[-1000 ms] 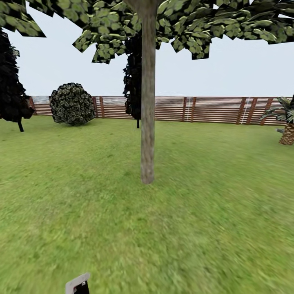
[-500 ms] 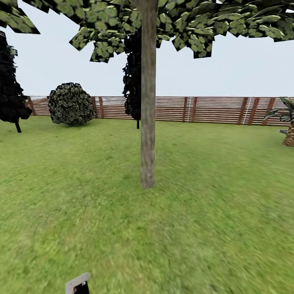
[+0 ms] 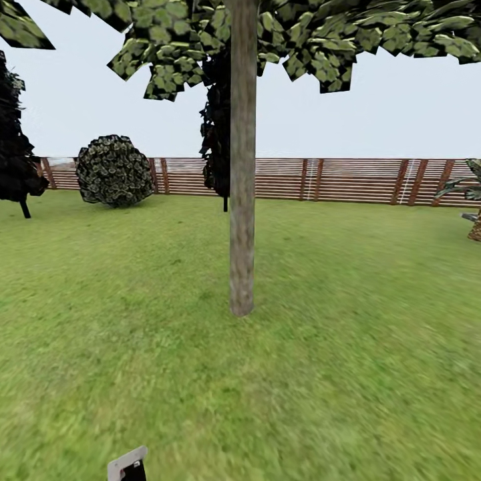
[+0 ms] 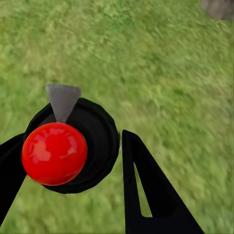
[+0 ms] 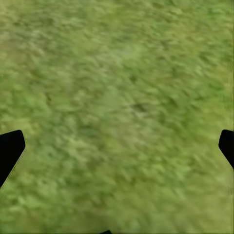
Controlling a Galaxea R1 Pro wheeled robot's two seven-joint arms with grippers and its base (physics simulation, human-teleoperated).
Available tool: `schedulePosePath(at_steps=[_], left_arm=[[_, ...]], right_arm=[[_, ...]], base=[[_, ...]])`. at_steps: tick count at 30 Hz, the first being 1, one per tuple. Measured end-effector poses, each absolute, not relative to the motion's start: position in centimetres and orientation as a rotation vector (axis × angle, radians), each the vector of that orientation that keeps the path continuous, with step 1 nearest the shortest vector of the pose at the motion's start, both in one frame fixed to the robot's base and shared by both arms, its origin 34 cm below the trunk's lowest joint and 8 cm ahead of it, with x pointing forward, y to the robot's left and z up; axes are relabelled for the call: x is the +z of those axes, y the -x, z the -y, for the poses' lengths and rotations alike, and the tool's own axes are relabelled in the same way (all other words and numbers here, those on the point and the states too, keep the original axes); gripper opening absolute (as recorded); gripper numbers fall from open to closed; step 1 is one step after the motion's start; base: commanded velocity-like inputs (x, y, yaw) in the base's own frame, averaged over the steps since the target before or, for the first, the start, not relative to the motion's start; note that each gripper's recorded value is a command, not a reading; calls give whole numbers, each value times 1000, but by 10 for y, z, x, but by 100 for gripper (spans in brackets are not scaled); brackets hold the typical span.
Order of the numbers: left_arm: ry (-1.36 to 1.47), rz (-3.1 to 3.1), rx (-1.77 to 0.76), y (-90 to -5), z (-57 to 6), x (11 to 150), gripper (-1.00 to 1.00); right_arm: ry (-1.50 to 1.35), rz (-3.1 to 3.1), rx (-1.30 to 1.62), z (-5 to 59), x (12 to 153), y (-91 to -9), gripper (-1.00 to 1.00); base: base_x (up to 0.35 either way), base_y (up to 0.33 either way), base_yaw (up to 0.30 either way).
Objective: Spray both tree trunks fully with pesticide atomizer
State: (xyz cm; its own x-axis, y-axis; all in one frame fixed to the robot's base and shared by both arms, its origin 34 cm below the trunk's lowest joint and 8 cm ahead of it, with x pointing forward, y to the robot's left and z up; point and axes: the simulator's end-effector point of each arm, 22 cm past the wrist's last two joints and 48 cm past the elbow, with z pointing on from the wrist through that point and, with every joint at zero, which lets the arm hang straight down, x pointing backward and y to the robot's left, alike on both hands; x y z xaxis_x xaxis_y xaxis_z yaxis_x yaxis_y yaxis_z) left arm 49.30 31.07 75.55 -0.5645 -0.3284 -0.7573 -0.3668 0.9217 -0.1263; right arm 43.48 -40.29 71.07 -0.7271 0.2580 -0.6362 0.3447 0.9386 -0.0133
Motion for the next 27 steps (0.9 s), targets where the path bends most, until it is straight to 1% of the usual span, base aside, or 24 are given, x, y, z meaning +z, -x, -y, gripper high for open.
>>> schedulePosePath(at_steps=[27], left_arm=[[490,-2213,57,-493,-310,756,-100]], right_arm=[[-427,-2422,-171,403,711,-435,100]], base=[[335,0,0]])
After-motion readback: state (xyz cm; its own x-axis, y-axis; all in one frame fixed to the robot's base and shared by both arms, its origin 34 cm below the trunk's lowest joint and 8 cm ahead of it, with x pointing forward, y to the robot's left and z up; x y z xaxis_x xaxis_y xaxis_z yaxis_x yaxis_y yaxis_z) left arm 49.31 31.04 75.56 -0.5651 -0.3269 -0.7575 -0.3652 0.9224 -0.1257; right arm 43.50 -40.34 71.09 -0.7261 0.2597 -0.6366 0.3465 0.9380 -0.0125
